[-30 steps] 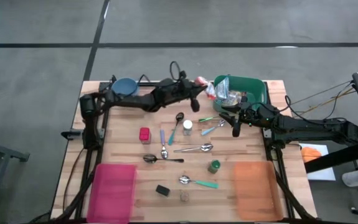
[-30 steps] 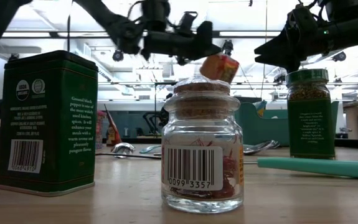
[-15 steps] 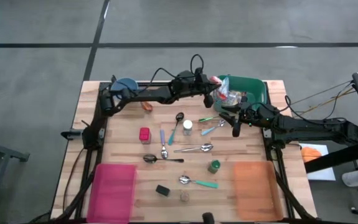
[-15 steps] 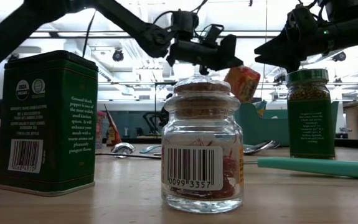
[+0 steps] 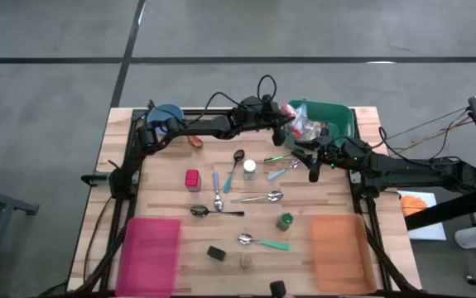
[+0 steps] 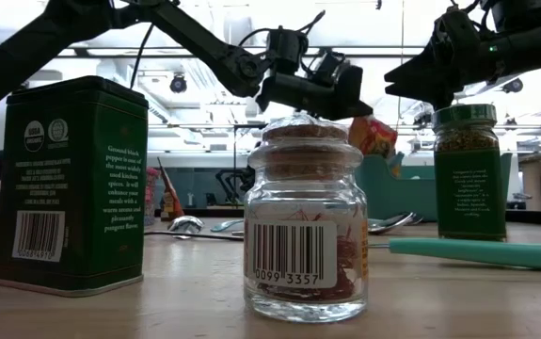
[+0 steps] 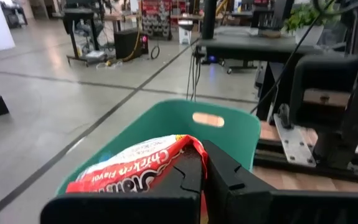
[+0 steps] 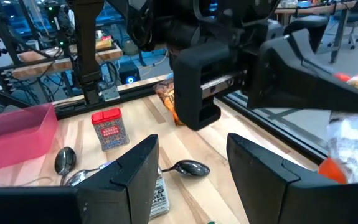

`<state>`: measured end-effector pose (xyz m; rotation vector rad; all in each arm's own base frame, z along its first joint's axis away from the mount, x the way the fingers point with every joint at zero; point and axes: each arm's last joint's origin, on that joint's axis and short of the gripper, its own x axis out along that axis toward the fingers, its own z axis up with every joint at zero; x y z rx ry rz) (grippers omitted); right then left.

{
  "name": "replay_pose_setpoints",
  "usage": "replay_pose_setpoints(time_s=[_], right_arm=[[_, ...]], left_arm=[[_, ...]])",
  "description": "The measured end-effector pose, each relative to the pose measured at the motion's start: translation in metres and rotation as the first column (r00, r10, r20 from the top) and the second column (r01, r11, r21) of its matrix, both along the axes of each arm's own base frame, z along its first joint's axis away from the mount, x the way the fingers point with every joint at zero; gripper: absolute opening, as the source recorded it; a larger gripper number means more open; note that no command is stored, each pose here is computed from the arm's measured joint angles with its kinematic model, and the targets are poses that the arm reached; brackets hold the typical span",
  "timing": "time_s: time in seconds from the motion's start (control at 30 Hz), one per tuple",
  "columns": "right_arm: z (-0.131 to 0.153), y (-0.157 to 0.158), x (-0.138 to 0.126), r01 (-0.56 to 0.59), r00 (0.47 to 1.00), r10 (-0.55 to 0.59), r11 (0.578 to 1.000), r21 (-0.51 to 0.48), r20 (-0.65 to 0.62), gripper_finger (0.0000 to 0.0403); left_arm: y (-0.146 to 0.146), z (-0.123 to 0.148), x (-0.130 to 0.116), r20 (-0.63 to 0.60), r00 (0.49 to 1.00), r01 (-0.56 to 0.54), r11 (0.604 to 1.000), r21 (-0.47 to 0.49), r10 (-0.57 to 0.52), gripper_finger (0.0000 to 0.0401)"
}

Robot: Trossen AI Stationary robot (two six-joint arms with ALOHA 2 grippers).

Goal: Pick & Place Food Item
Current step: Put the orange noodle pack into the green bin

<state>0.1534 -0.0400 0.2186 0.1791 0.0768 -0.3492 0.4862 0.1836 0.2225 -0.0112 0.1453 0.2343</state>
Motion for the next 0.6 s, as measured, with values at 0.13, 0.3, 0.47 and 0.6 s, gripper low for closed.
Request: replay_pose_setpoints(time_s=[0.13,0.3,0.47,0.6], right_arm=[[0.0,0.0,0.0,0.0,1.0,0.0,1.0,-0.001,0.0,0.0187],[0.0,0.0,0.0,0.0,1.0,0.0,1.0,-0.001,0.0,0.0187],[0.0,0.0,0.0,0.0,1.0,0.0,1.0,0.0,0.0,0.0187],[0.0,0.0,0.0,0.0,1.0,0.0,1.0,-0.001,0.0,0.0187]], left_arm=[[0.0008,-0.0016,-0.0006,-0.015,1.0,-0.002,1.0,-0.006,0.001,0.0],[0.001,-0.0031,-0.001,-0.029,1.0,-0.002,1.0,-0.015,0.002,0.0],[0.0007,-0.0032,-0.0009,-0.029,1.0,0.008,1.0,-0.017,-0.008,0.001],[0.0006,-0.0028,-0.0008,-0.028,0.999,0.016,1.0,-0.018,-0.016,0.0045]])
